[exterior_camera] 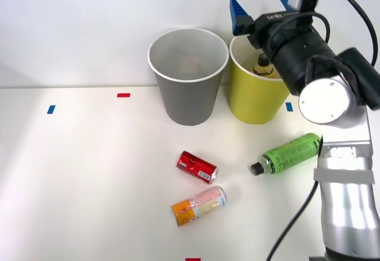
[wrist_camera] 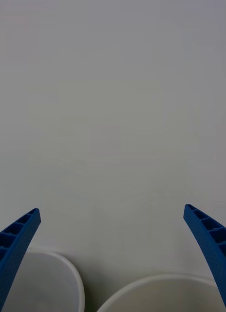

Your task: Put cans in the gray bin, plastic bottles in the light green bin

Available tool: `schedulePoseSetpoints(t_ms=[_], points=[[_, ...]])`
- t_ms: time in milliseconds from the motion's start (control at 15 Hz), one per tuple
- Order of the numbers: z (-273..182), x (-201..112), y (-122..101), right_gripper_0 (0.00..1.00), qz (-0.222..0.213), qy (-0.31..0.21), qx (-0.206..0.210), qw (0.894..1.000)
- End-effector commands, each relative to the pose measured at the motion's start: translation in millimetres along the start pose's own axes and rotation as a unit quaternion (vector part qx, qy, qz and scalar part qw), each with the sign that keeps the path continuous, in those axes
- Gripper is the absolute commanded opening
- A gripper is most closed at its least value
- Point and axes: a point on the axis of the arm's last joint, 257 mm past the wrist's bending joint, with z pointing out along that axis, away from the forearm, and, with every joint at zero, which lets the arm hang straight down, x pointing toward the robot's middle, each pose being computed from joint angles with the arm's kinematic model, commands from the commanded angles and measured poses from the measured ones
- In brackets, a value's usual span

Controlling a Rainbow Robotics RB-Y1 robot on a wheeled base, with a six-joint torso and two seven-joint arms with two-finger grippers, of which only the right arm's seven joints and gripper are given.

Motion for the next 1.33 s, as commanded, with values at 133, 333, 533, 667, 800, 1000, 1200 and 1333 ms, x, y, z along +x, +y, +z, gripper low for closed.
schedulePoseSetpoints(t_ms=[133, 333, 533, 667, 800, 1000, 1200, 1333], points=[[-74, -9, 22, 1.0, 0.018, -0.017, -0.03, 0.999], [-121, 0, 22, 1.0, 0.018, -0.013, -0.02, 1.0], [-161, 26, 16, 1.0, 0.034, -0.008, 0.021, 0.999], [-192, 50, 11, 1.0, 0.047, 0.006, 0.055, 0.997], [-216, 69, 6, 1.0, 0.044, 0.026, 0.077, 0.996], [-238, 88, 0, 1.0, 0.029, 0.054, 0.096, 0.994], [-254, 96, -11, 1.0, 0.017, 0.068, 0.118, 0.99], [-269, 106, -18, 1.0, 0.01, 0.085, 0.135, 0.987]])
